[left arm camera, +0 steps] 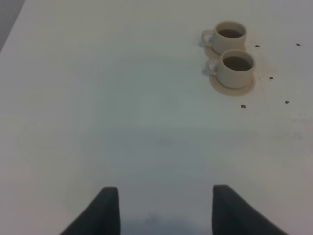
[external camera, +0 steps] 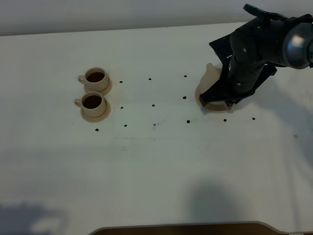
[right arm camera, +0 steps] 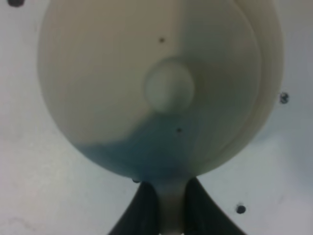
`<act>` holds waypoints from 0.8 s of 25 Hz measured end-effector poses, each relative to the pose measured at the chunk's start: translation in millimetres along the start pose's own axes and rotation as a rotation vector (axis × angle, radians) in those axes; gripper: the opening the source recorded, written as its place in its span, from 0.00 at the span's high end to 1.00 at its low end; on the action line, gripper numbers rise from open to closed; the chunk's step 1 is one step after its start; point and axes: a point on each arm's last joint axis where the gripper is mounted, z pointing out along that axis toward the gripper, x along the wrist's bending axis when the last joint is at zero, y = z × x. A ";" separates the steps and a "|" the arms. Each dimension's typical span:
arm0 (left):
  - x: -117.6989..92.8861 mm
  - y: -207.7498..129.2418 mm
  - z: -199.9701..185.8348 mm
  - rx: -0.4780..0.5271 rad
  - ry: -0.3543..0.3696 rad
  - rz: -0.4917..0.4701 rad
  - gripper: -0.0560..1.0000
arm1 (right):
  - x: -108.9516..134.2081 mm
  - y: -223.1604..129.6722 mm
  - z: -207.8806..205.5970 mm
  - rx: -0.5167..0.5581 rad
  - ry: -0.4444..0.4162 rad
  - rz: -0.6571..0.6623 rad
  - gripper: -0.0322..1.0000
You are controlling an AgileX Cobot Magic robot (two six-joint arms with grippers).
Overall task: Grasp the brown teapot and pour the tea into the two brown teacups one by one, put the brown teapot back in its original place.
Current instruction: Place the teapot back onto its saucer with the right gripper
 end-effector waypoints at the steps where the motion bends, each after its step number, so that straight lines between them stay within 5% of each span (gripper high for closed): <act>1: 0.0 0.0 0.0 0.000 0.000 0.000 0.51 | 0.2 -0.1 1.7 0.002 0.001 0.000 0.85; 20: 0.0 0.0 0.0 0.000 0.000 0.000 0.51 | 2.2 0.5 5.0 -0.002 0.019 0.014 0.82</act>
